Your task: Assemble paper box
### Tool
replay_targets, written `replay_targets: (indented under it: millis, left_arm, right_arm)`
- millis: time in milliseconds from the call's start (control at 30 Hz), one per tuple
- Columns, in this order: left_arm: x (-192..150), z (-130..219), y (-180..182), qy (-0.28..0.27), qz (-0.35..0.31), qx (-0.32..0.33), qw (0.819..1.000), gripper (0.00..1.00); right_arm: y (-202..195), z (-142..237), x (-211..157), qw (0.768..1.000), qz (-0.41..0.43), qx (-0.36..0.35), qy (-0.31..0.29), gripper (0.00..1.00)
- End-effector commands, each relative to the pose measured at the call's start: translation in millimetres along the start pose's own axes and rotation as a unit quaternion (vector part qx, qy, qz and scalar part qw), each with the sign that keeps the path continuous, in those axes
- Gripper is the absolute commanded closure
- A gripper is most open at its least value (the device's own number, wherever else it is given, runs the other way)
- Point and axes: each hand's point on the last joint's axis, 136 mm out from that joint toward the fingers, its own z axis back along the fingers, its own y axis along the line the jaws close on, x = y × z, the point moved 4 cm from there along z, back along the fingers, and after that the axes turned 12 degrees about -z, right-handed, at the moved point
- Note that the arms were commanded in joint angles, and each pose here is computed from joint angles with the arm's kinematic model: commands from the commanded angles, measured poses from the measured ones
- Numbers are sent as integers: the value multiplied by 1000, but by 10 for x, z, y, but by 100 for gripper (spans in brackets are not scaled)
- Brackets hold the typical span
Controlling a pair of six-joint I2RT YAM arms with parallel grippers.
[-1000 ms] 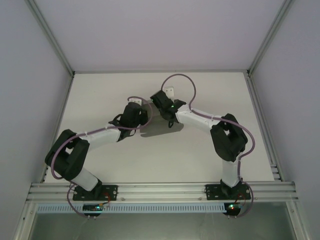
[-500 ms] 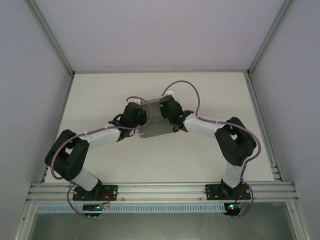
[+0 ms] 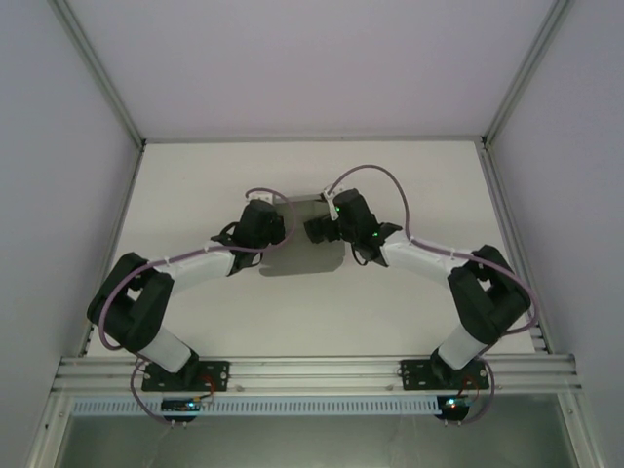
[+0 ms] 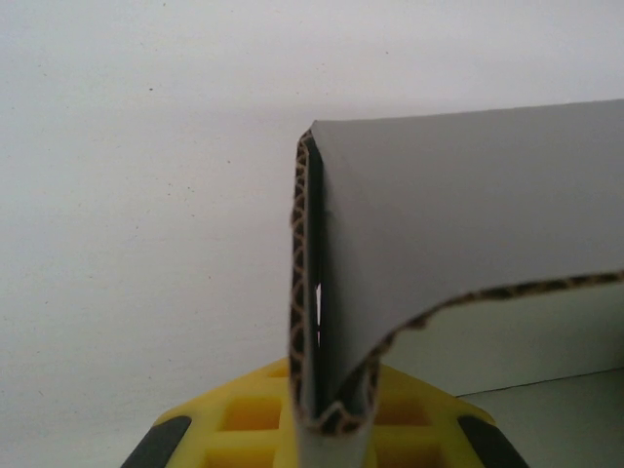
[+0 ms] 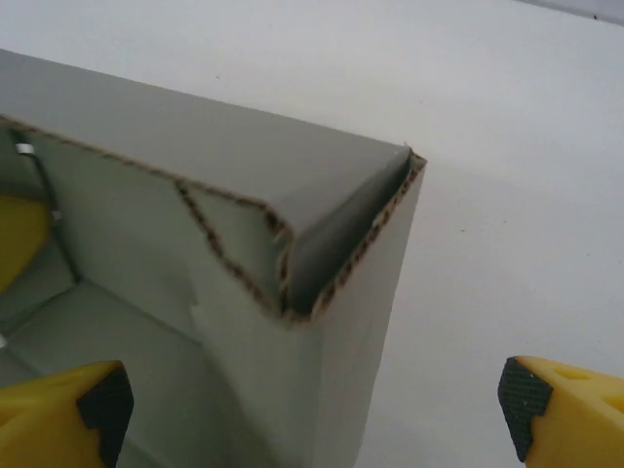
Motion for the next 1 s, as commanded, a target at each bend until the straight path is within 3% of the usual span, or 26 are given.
replay_targets:
  millis: [0,133,267,433,600,633,800,967]
  left_arm:
    - [231,62,-5,-31,9,1,999,100]
    - [238,74,-9,-32,7,0,999,100]
    - [248,70,-3,-33,4,2,999,100]
    - [244,61,-9,-31,2,1,1000,100]
    - [233,45,-28,-26,0,-3,1000,100]
    - [231,42,-28,-25,1,-4,1000,100]
    - [246,60,-30,-27,1,-5,1000,100]
    - [249,67,-30,-27,-1,-5,1000,100]
  right_arm:
    - [85,244,209,998,-9,32,-46,1]
    - [6,407,245,998,-13,14,-54,1]
    - [-94,450,140,999,-30,13,-7,2]
    - [-175,328,25,996,-67,39,49,21]
    - [-105,123,78,991,-84,80,64,39]
    - [-103,78,111,991,-85,76,62,39]
    - [-149,-160,100,991,-96,44,88,68]
    - [-223,-335,118,993,-91,-6,79,78]
